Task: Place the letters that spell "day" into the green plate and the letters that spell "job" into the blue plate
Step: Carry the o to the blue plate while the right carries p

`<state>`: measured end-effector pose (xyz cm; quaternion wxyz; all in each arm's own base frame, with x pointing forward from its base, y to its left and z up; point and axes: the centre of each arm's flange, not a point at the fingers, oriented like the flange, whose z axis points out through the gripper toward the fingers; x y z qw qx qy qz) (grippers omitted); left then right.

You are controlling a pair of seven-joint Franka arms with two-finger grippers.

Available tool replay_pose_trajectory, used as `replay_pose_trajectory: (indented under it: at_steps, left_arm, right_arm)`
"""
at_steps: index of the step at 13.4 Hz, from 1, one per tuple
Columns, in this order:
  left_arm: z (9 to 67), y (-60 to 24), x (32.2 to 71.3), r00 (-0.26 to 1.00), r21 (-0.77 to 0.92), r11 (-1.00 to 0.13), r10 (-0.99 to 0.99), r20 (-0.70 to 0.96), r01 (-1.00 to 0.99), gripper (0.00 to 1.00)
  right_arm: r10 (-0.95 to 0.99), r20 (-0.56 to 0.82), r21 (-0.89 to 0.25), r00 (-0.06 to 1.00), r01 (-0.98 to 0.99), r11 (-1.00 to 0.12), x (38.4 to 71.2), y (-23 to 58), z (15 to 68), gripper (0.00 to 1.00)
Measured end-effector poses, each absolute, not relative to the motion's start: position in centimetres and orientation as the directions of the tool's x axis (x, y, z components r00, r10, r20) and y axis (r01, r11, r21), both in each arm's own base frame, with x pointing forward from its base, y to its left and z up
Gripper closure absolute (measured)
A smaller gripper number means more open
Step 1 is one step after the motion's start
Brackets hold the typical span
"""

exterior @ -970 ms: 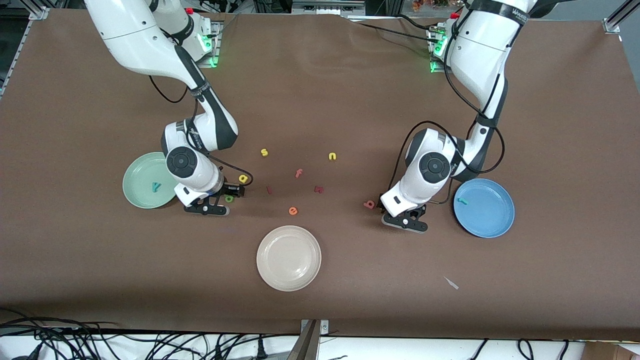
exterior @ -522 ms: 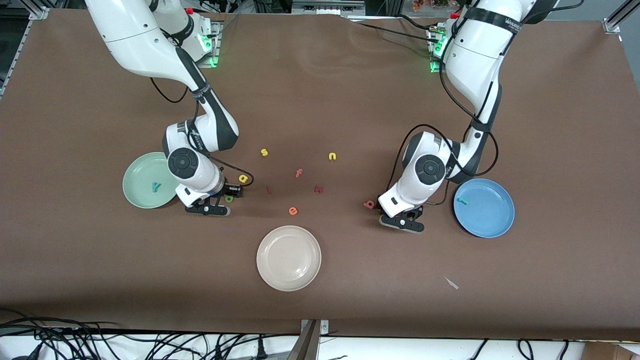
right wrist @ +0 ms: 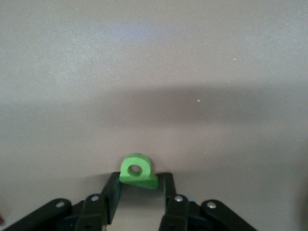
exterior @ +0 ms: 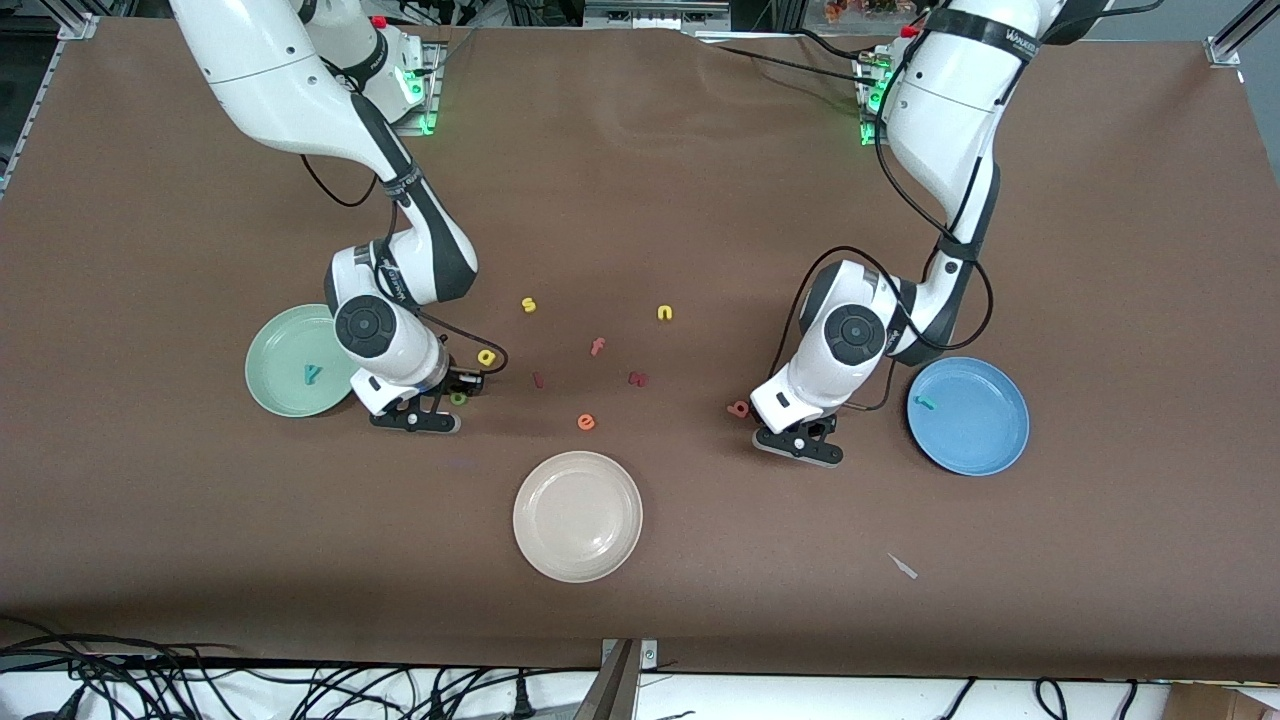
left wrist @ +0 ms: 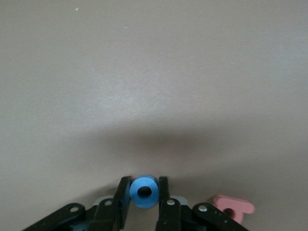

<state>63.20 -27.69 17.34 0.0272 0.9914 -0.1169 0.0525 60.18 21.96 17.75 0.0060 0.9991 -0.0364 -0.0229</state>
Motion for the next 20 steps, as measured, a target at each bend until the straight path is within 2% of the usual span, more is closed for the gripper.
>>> replay_pose_trajectory:
  at_steps: [5, 9, 13, 18, 20]
  left_arm:
    - [20.1, -23.7, 65.4, 0.966, 0.002, -0.979, -0.203, 0.161, -0.206, 0.72]
    - [25.5, -12.7, 66.7, 0.955, -0.023, -0.974, -0.224, 0.192, -0.224, 0.72]
    - [26.7, -0.8, 64.3, 0.95, -0.043, -0.962, -0.272, 0.152, -0.269, 0.72]
    - [24.7, -0.9, 62.2, 0.949, -0.024, -0.954, -0.299, 0.101, -0.299, 0.72]
    - [24.4, -1.1, 61.9, 0.948, -0.021, -0.953, -0.303, 0.095, -0.302, 0.57]
  right_arm:
    - [-0.075, -0.045, 0.012, 0.996, -0.074, -0.997, 60.2, 22.0, 17.8, 0.63]
    - [-0.075, -0.037, 0.009, 0.997, -0.074, -0.997, 60.5, 22.1, 18.2, 0.65]
    - [-0.075, -0.051, 0.014, 0.996, -0.074, -0.997, 60.8, 22.2, 18.6, 0.65]
    - [-0.021, -0.128, 0.044, 0.992, -0.016, -0.999, 61.2, 21.7, 21.2, 0.65]
    - [0.022, -0.143, 0.053, 0.99, 0.03, -0.998, 61.3, 19.9, 22.7, 0.65]
